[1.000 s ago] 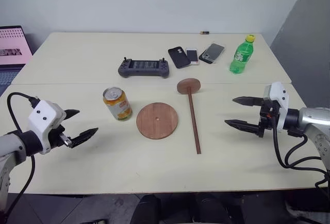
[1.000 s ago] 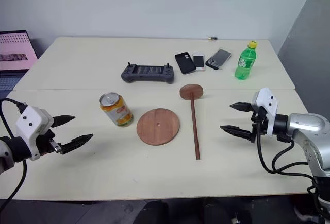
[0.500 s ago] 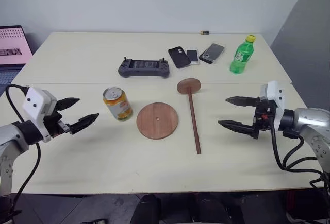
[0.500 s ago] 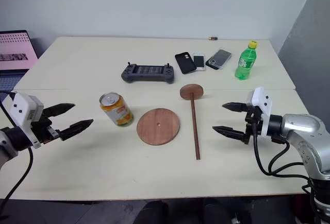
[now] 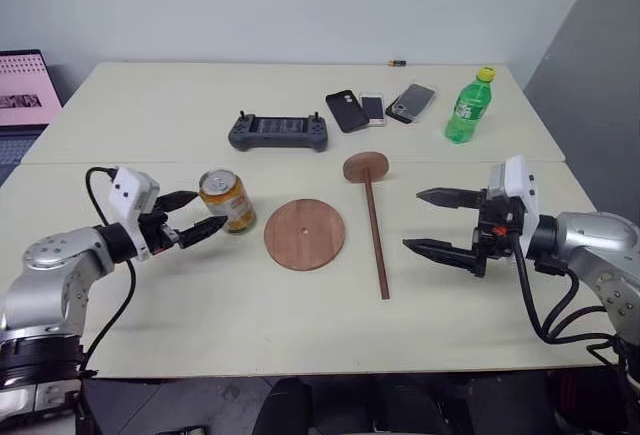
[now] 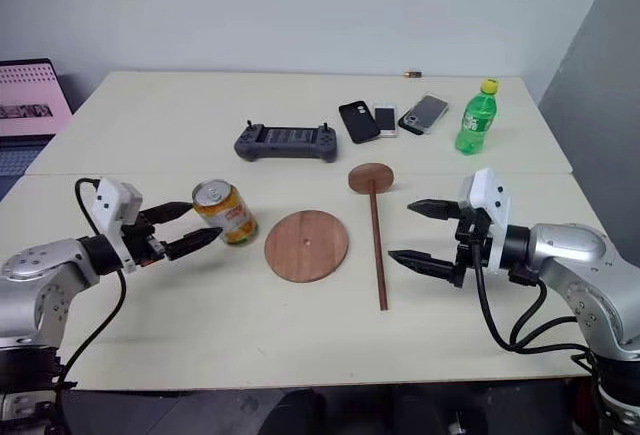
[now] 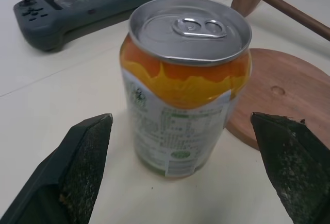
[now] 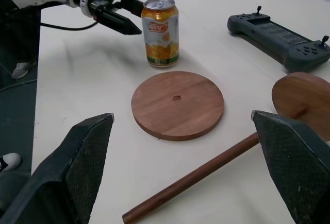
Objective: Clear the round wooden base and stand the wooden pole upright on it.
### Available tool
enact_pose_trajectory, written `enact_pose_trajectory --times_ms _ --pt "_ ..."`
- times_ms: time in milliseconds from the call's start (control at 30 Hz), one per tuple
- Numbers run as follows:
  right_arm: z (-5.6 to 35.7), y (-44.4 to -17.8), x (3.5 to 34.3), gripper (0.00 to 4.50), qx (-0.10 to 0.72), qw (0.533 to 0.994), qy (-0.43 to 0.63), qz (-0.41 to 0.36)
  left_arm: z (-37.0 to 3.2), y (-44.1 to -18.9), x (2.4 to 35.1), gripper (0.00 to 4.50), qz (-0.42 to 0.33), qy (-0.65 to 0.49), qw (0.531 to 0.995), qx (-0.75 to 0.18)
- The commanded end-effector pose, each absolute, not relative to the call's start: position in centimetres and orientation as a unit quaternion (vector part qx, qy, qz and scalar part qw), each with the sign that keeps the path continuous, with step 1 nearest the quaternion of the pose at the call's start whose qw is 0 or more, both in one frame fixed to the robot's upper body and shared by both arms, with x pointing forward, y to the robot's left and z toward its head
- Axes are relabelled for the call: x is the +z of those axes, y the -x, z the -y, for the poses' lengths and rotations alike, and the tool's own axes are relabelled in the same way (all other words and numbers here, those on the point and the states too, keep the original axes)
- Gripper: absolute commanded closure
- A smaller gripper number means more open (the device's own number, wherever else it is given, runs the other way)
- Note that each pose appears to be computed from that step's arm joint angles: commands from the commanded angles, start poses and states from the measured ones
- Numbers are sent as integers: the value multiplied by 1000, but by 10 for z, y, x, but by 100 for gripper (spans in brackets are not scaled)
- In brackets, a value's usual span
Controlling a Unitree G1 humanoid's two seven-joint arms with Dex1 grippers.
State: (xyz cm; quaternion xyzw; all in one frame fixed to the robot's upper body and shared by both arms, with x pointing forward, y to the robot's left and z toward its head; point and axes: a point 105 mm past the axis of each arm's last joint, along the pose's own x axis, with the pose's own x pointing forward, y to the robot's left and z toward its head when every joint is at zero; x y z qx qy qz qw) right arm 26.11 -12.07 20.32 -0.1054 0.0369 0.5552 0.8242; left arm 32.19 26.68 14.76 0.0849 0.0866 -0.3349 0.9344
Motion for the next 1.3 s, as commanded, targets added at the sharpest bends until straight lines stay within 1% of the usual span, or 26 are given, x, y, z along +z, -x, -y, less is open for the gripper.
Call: enact_pose_trajectory --times_ms 33,267,467,700,1000,1033,1067,1100,1133,1300 --pt "111 -251 212 0 580 806 117 -22 -264 -328 155 5 -69 -101 932 -340" --pt "103 -247 211 0 599 793 108 -21 -256 -333 148 5 -71 -99 929 -350" --pt "92 -244 213 0 628 771 108 -2 -249 -338 143 5 -70 -94 929 -351" --pt "86 -239 213 0 657 743 125 -4 -245 -346 141 5 -64 -91 931 -347" --pt "83 -236 211 0 664 736 132 -7 -236 -354 137 5 -51 -83 932 -350" --pt "83 -236 211 0 664 736 132 -7 -235 -354 136 40 -51 -81 931 -351" --pt "83 -236 211 0 664 736 133 -7 -235 -354 136 49 -51 -81 931 -352" --pt "82 -236 212 0 664 736 133 -7 -235 -355 136 76 -50 -80 931 -352" --pt "82 -236 212 0 664 736 133 -7 -235 -355 136 88 -49 -78 931 -352" --pt "82 -236 212 0 662 737 135 -9 -236 -355 138 95 -45 -77 932 -352"
